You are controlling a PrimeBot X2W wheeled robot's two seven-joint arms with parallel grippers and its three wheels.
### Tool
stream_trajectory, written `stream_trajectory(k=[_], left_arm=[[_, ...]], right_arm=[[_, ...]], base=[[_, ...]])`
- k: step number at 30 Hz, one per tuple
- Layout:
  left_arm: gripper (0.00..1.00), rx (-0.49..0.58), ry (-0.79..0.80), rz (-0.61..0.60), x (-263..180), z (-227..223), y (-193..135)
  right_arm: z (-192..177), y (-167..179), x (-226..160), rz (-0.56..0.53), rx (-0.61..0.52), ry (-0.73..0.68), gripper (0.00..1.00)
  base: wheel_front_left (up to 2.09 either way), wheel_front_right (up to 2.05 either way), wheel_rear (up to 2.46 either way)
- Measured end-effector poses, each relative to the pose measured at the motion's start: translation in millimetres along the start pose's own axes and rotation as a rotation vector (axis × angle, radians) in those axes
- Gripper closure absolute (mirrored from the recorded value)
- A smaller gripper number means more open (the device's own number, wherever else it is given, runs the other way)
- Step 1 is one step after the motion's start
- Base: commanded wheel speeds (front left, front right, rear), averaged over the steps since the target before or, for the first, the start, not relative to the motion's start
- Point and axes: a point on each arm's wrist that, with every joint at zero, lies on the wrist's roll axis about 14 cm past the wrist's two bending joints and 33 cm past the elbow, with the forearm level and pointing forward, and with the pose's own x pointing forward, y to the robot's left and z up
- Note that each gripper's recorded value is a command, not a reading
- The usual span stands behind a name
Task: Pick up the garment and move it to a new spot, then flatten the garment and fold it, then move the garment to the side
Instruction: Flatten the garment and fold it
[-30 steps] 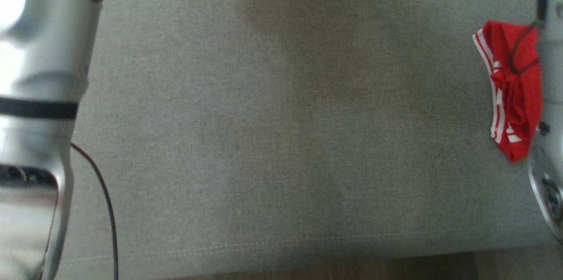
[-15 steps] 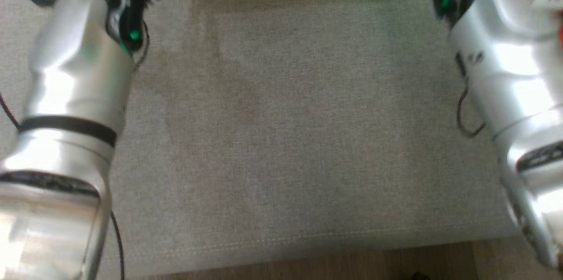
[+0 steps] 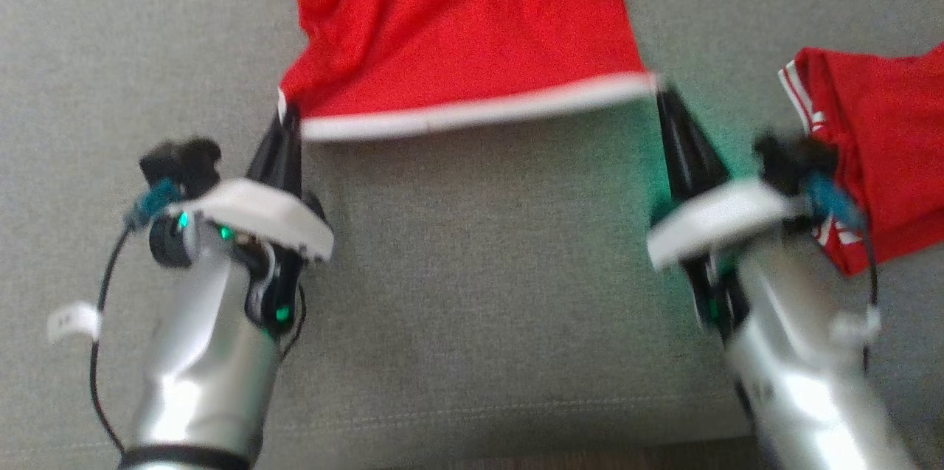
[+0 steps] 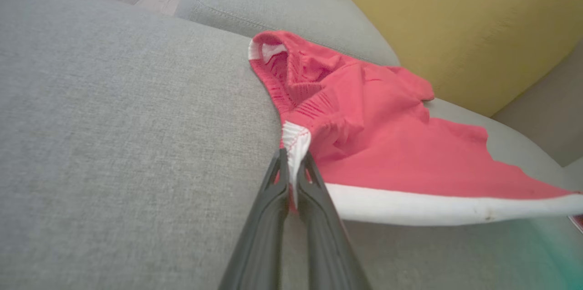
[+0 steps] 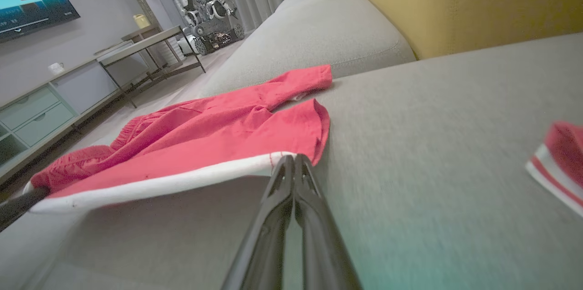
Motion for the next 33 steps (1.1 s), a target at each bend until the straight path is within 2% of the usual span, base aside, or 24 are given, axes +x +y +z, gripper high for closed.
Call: stream_trajectory(k=[5, 10, 17, 24, 33], left_arm=[[1.0, 0.002, -0.047, -0.027, -32.7, 4.6, -10.5], [1.0, -0.003, -0.069, -0.034, -81.3, -2.7, -19.3], [1.0, -0.012, -0.052, 0.027, -138.7, -9.0, -17.9], [1.0, -0.039, -0.029, 0.078, -180.0, -7.9, -19.3], [1.0, -0.036, -0.034, 0.086, -179.6, 5.6, -17.6]], right_arm=[[-20.5, -3.9, -65.9, -0.062, 0.033, 0.014, 1.0], [-5.0, 4.9, -126.0, -0.101, 0.043, 0.016, 1.0], [-7.2, 14.9, -191.6, -0.142, 0.074, 0.085, 1.0], [5.2, 22.1, -216.0, -0.142, 0.071, 0.074, 1.0], [13.8, 21.4, -196.3, -0.122, -0.015, 0.075, 1.0]], base=[[0.0, 0.0, 0.0], [0.0, 0.0, 0.0], [0.0, 0.0, 0.0], [0.0, 0.0, 0.0], [0.0, 0.0, 0.0]])
